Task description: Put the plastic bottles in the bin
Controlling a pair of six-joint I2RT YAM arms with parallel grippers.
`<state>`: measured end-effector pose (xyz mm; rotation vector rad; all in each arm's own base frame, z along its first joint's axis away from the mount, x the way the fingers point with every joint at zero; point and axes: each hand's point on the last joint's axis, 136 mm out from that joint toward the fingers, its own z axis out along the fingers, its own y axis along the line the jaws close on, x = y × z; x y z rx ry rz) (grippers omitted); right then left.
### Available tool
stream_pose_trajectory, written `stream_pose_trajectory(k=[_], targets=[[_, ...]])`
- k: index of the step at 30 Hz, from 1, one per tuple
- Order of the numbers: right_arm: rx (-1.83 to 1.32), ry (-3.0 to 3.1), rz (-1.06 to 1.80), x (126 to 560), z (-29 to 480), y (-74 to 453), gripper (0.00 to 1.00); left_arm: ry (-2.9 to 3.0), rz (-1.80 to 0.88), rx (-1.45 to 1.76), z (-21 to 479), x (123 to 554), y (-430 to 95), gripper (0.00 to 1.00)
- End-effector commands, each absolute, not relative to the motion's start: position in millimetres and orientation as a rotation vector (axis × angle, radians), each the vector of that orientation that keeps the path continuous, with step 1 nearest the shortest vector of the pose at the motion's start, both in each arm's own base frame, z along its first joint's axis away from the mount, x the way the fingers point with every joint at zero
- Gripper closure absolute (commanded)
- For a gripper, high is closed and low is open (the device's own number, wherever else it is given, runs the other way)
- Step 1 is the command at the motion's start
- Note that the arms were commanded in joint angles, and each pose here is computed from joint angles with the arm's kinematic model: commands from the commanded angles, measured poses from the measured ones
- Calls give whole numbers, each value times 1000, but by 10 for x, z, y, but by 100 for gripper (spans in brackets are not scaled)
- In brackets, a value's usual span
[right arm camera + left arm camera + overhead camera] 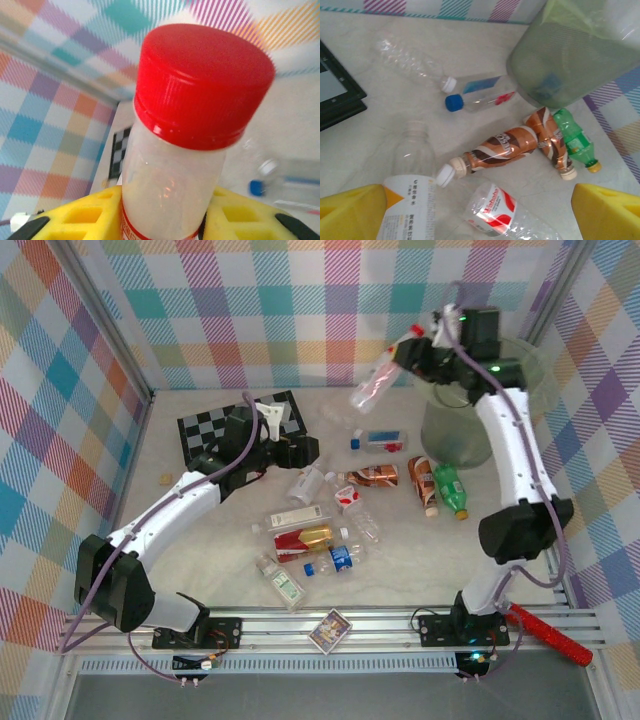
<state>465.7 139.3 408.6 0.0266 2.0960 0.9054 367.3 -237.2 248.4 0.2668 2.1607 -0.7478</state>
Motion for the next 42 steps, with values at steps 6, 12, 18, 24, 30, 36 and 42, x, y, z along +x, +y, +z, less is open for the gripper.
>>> stream_pose_trajectory(k=[6, 12, 18, 24, 30, 36, 42], targets=[[219, 1978, 471, 4414, 4629, 91, 63, 2306, -548, 96, 2281, 3799, -2008, 8], [327, 2013, 48, 4386, 4440, -556, 64, 2365, -375, 49, 2141, 3856, -1732, 11], [332, 2082, -147, 4625, 4052, -828, 64, 2427, -313, 28, 2019, 3862, -1614, 11], [305, 2195, -171, 4938, 3592, -868, 63, 2444, -324, 17, 1971, 3850, -1610, 11], [294, 2328, -194, 5096, 3043, -904, 62, 2470, -311, 17, 1945, 3846, -1563, 12], [286, 2439, -201, 5205, 2552, -919, 56, 2497, -292, 43, 1892, 3911, -1514, 13], [283, 2518, -204, 5232, 2249, -957, 34, 2522, -245, 102, 1805, 3997, -1419, 13]])
